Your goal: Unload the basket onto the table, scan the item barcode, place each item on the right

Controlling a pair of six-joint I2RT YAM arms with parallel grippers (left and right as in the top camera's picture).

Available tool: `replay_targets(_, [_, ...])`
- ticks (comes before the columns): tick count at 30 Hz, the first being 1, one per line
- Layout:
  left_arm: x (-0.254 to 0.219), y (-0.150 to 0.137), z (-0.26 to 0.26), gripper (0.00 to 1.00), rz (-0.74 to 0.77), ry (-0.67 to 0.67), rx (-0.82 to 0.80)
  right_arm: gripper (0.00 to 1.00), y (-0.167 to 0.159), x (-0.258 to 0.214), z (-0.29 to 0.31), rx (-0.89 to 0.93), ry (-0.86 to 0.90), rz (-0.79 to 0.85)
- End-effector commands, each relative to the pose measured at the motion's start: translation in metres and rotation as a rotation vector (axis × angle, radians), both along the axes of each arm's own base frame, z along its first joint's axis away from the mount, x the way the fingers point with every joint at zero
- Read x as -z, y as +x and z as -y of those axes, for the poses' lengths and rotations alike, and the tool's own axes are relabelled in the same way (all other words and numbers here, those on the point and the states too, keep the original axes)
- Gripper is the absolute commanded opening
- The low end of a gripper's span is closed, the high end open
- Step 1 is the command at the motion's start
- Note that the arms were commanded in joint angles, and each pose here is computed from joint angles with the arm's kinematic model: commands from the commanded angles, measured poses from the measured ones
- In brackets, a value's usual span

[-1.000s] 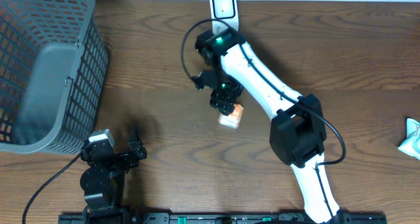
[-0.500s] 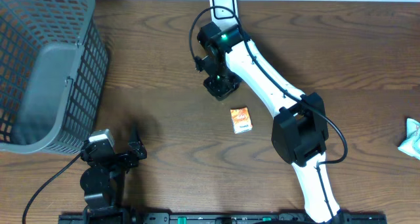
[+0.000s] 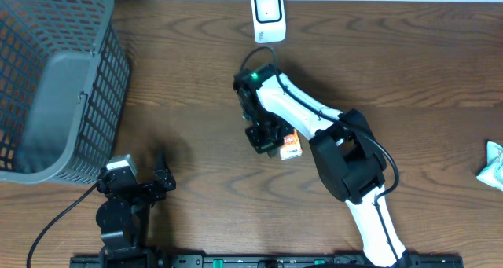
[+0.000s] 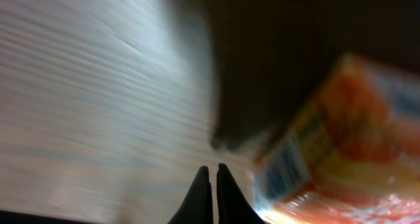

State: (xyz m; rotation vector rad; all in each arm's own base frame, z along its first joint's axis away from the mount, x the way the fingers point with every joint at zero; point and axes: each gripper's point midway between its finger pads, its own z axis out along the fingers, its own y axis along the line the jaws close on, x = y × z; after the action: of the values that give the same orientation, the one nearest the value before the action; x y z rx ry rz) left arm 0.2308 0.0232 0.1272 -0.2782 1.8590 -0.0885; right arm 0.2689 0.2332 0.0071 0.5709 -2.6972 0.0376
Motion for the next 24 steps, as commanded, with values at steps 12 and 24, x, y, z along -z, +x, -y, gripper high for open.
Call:
replay_targets(12, [0.012, 0.000, 0.003, 1.00, -0.028, 0.003, 0.020, 0.15, 0.026, -0.018, 0.079, 0.107, -0.343, 0.128])
replay_targets(24, [0.012, 0.000, 0.003, 1.00, -0.028, 0.003, 0.020, 0.99, 0.031, -0.049, 0.061, 0.237, -0.219, 0.203])
